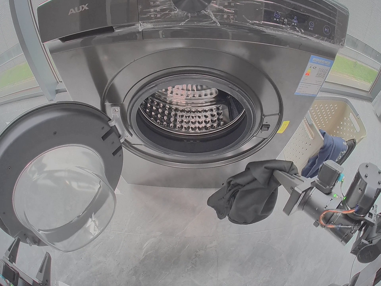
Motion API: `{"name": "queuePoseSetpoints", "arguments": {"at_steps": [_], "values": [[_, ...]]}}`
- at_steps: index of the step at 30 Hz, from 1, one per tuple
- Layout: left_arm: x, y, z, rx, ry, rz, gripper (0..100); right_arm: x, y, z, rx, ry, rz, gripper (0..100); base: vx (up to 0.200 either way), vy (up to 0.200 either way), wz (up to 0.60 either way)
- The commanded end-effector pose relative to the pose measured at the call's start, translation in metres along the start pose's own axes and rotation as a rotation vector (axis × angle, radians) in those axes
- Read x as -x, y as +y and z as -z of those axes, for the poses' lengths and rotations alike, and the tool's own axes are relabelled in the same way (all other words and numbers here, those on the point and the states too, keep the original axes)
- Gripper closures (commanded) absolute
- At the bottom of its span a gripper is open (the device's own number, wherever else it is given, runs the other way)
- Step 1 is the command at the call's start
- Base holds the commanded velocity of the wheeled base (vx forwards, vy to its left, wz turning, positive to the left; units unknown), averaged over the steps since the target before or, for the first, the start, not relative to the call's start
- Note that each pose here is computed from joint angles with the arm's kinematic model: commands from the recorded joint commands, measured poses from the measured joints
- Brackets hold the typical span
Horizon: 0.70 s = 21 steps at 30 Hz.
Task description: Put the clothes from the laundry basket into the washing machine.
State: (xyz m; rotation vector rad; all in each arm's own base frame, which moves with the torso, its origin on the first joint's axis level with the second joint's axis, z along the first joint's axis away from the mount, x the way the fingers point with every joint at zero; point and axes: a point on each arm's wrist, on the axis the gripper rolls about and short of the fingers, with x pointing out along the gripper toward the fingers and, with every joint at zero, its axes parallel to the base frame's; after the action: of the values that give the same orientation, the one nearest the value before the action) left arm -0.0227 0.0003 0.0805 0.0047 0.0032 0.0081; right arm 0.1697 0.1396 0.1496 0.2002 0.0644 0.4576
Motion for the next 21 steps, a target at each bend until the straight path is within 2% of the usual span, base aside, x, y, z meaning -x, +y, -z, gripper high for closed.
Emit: {"name": "queuePoseSetpoints", "arguments": {"at_steps": [1,6,8,11,15,17,18,20,21], "values": [[0.000,0.000,0.005,-0.003,0.001,-0.003,0,-0.014,-0.002,-0.015,-0.016,-0.068,0.022,100,0.000,0.000,0.00],[0.000,0.000,0.005,0.003,0.001,-0.001,0,-0.012,0.000,-0.005,0.002,-0.025,0.017,100,0.000,0.000,0.00],[0.000,0.000,0.005,0.003,0.001,-0.001,0,-0.015,0.001,0.002,0.024,0.004,0.021,100,0.000,0.000,0.00],[0.000,0.000,0.005,0.002,0.001,-0.001,0,-0.016,0.001,0.003,0.038,0.009,0.012,100,0.000,0.000,0.00],[0.000,0.000,0.005,0.000,0.000,0.002,0,-0.016,0.008,0.002,0.027,0.005,-0.020,100,0.000,0.000,0.00],[0.000,0.000,0.004,-0.012,-0.011,0.013,0,-0.016,0.019,0.001,0.007,-0.013,-0.096,100,0.000,0.000,0.00],[0.002,-0.001,-0.006,-0.005,-0.052,0.025,0,-0.016,0.024,0.000,-0.006,-0.024,-0.133,100,0.000,0.000,0.00],[0.012,-0.002,-0.040,-0.002,-0.160,0.076,0,-0.020,0.028,0.003,-0.020,-0.029,-0.180,100,0.000,0.000,0.00],[0.014,-0.002,-0.053,-0.005,-0.168,0.110,0,-0.024,0.027,0.005,-0.017,-0.026,-0.187,100,0.000,0.000,0.00]]}}
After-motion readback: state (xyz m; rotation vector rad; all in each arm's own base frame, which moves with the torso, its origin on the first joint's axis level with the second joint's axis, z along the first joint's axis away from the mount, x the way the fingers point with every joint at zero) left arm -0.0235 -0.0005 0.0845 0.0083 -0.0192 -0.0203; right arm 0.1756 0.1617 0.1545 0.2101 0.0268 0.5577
